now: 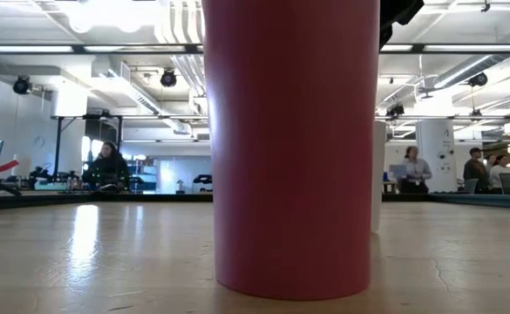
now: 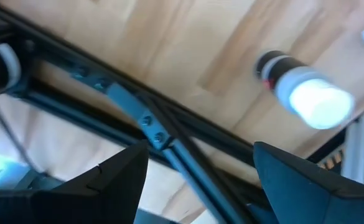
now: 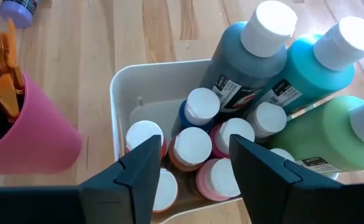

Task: Pick & Place Paint Supplies
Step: Put the gray paint bottle into the white bin

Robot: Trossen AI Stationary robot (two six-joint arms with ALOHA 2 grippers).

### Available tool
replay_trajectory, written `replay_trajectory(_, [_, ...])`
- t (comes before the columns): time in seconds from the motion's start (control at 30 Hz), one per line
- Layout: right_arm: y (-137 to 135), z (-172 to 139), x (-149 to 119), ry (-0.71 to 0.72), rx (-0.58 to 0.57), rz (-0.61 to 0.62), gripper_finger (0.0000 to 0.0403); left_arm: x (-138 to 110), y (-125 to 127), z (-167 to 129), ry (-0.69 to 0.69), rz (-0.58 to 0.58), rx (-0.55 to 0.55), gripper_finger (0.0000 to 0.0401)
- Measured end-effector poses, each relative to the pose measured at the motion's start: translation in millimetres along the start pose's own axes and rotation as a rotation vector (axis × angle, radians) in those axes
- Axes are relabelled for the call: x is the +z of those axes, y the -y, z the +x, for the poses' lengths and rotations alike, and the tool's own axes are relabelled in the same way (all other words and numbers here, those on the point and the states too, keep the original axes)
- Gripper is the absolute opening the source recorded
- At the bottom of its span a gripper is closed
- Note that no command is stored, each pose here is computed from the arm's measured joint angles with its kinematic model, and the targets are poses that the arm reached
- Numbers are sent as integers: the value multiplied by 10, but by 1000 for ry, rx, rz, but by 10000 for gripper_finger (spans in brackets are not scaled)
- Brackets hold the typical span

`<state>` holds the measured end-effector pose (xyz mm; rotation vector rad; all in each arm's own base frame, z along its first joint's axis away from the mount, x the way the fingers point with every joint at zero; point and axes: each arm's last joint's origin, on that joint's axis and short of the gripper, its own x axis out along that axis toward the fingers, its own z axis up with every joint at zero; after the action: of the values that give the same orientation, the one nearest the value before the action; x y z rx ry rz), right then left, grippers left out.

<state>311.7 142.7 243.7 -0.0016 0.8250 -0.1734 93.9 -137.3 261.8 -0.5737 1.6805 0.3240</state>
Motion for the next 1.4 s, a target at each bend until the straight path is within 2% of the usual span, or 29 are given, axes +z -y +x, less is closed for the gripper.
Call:
replay_trajectory(0.27, [5, 1, 0, 5, -15, -5, 170, -140, 73, 31, 64, -7, -61, 293])
replay_trajectory(0.37, [7, 2, -4, 5, -20, -5, 176, -205, 75, 48, 58, -15, -63, 293])
replay_trajectory(0.6, [17, 5, -2, 3, -24, 16, 196, -300, 161, 98, 64, 14, -162, 293])
replay_trajectory(0.87, [27, 10, 3, 3, -27, 36, 203, -273, 213, 378, 55, 67, -255, 293])
replay_trajectory(1.1, [56, 13, 17, 5, -32, 55, 192, -230, 222, 595, 111, 152, -327, 293])
replay_trajectory(1.4, [96, 12, 39, 9, -37, 74, 201, -184, 153, 786, 165, 186, -322, 293])
